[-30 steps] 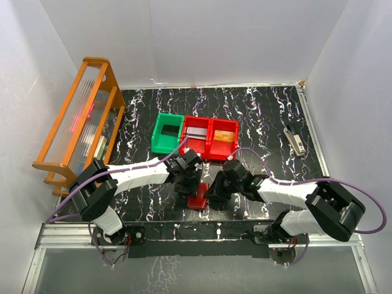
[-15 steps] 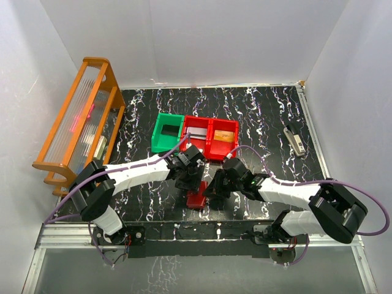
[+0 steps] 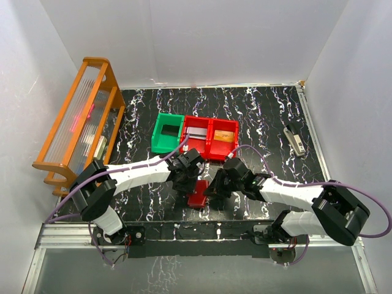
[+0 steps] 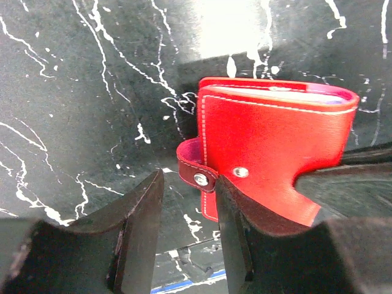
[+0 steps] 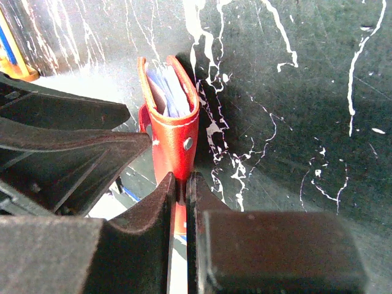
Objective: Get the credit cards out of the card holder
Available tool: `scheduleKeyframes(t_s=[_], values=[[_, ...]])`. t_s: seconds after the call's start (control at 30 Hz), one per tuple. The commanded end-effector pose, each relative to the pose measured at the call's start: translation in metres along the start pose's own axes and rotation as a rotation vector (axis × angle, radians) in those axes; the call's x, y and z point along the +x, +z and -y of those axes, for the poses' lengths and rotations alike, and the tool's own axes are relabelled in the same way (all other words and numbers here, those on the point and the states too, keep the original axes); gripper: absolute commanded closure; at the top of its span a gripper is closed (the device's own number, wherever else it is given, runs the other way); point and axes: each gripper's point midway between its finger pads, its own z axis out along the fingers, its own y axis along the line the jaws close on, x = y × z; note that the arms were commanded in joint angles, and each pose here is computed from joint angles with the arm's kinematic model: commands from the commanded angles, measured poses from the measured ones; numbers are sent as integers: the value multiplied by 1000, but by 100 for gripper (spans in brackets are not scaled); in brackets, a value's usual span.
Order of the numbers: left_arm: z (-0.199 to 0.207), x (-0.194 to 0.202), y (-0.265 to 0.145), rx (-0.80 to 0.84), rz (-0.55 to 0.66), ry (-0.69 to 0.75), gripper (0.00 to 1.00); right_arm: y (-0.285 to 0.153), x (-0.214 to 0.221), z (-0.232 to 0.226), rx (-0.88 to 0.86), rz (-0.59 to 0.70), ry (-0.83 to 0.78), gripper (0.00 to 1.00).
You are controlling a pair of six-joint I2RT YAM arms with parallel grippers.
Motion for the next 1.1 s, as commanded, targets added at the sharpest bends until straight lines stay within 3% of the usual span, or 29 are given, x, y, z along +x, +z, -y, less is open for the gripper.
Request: scheduleKeyframes(t_s=[0.0,0.2,0.33,0.77,1.07], values=[[-12,3,-7,-39,31,-25,62,-6,-13,-19,-47,53,-5,95],[-10,0,-7,-32,55,-49,61,-7,-12,-16,-44,53,-1,94],[-3,-3,-7,10,65,-45,52,-6,-11,-15,-41,49,1,94],[7,-13,0,23,56,37,46,-6,-10,-12,-36,47,8,93],[-39,-1,-8,-171,68,17,49,-5,-10,-10,-32,51,13,92]])
